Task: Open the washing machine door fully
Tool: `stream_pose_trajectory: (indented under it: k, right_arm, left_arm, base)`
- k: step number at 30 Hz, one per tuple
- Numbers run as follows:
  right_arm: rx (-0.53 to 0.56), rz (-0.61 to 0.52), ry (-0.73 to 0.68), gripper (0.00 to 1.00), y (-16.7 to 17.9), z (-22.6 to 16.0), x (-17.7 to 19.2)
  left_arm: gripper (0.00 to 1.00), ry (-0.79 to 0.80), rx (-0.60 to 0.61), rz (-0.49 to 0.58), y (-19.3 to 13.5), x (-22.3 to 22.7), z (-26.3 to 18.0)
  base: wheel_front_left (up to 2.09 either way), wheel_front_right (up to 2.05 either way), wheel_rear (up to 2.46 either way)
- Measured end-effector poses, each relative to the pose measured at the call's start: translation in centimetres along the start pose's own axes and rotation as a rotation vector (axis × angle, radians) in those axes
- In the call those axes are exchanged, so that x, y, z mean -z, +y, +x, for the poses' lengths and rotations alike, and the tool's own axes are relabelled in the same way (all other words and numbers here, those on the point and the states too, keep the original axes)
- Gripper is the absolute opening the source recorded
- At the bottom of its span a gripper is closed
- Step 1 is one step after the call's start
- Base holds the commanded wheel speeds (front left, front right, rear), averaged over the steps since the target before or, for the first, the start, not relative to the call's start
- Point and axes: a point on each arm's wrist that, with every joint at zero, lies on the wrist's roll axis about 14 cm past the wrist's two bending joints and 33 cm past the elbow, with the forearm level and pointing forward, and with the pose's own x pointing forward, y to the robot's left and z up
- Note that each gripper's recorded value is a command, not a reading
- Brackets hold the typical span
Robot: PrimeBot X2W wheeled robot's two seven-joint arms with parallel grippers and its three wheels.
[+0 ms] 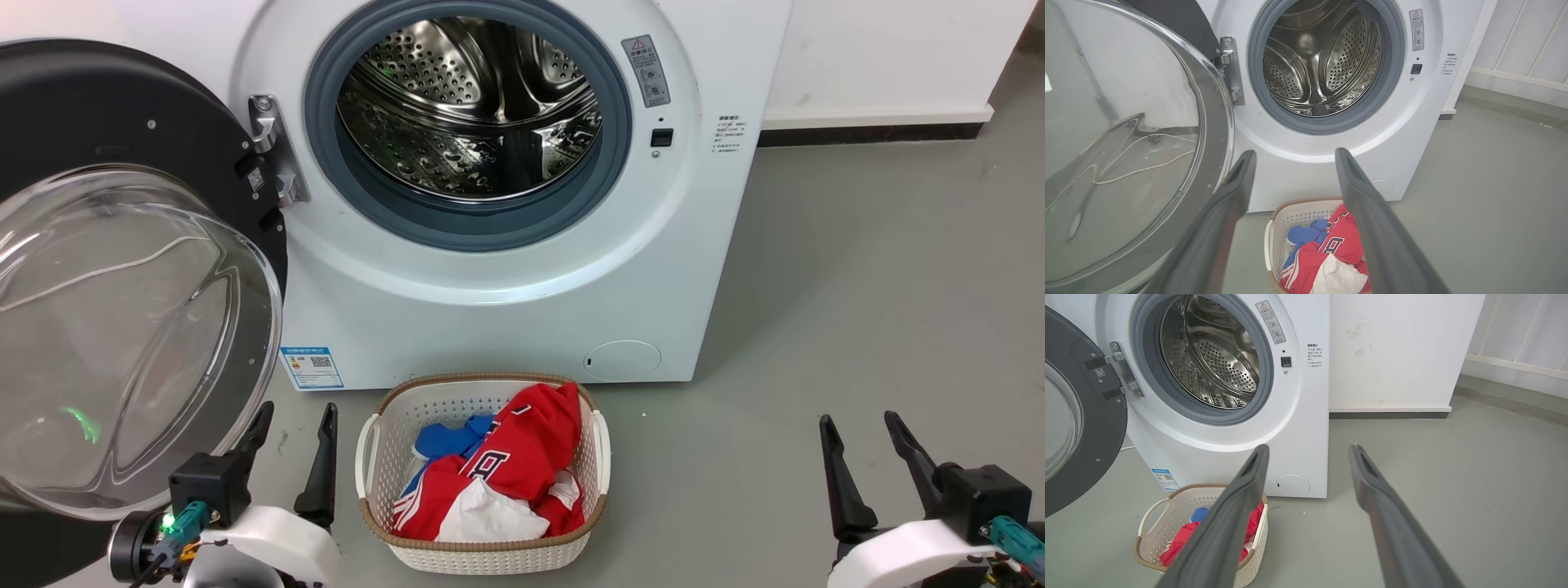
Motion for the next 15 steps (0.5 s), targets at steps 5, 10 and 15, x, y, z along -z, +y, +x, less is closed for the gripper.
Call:
stream_pose_trajectory:
  k: [5, 10, 15]
  right_arm:
    - [-0.009, 0.001, -0.002, 1.00, 0.29, 0.19, -0.05]
    - [-0.015, 0.002, 0.000, 1.00, 0.49, 0.31, 0.03]
    - [-0.018, 0.005, -0.001, 1.00, 0.58, 0.51, -0.01]
  left_arm:
    - [1.00, -0.007, -0.009, -0.001, 0.25, -0.03, -0.12]
    - [1.00, -0.007, -0.016, -0.009, 0.43, 0.06, -0.23]
    - [1.00, -0.006, -0.018, -0.007, 0.55, 0.16, -0.17]
  base:
    - [0.00, 0.00, 0.00]
    - [0.00, 0.00, 0.00]
    - [0.00, 0.00, 0.00]
